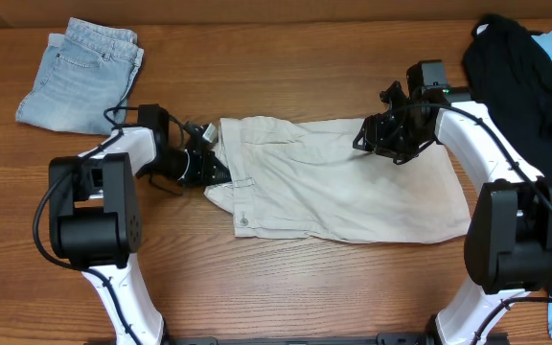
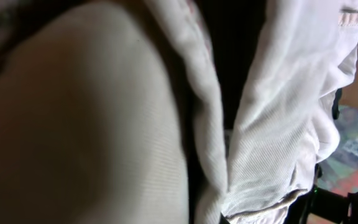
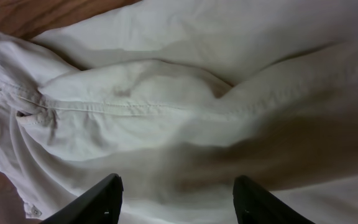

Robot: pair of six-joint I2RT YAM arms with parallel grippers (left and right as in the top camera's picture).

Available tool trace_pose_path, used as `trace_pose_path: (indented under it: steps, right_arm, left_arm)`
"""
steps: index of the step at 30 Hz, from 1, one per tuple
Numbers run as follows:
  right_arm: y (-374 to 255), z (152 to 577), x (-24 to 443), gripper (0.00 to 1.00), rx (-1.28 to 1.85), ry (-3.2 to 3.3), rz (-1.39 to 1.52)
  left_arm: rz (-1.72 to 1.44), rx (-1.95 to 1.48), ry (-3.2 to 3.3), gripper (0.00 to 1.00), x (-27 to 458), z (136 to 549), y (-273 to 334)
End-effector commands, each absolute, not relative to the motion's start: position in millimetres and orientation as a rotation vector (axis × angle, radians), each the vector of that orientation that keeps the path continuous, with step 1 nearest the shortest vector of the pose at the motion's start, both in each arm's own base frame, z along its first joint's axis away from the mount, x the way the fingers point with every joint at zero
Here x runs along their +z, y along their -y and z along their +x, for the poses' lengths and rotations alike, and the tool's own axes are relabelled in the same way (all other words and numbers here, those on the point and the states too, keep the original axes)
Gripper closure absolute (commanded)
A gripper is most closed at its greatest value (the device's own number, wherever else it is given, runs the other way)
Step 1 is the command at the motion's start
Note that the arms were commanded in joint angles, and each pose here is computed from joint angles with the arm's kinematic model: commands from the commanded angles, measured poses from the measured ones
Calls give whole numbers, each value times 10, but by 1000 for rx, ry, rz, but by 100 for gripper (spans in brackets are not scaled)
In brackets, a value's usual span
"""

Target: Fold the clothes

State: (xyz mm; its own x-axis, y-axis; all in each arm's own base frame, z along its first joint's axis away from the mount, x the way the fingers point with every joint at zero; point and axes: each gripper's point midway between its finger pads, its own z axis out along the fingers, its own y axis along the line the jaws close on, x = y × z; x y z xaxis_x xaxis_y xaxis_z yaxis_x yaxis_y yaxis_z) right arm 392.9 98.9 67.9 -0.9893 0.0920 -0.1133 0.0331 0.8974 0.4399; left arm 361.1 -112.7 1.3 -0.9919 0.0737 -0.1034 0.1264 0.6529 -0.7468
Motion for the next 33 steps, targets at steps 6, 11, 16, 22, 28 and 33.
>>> trace_pose_path:
  steps: [6, 11, 16, 22, 28, 33]
  right_arm:
    - [-1043, 3919, 666, 46, 732, -2930, 95]
    - [-1094, 3910, 692, 51, 783, -2923, 91]
    - [-1136, 3912, 712, 84, 814, -2914, 82]
    - [-1181, 3948, 699, 96, 816, -2903, 86]
    - [-1182, 3955, 545, 96, 822, -2913, 128]
    - [-1228, 3882, 305, 96, 865, -2951, 145]
  left_arm:
    - [-65, -1354, -2822, 96, 200, 3817, 954]
    - [-64, -1351, -2842, 96, 641, 3910, 737]
    - [-81, -1204, -2925, 96, 1078, 3969, 452]
    - [-38, -1079, -2952, 96, 1545, 4016, 349]
    - [17, -968, -2905, 96, 1981, 4094, 277]
    - [77, -937, -2857, 96, 2137, 4169, 361]
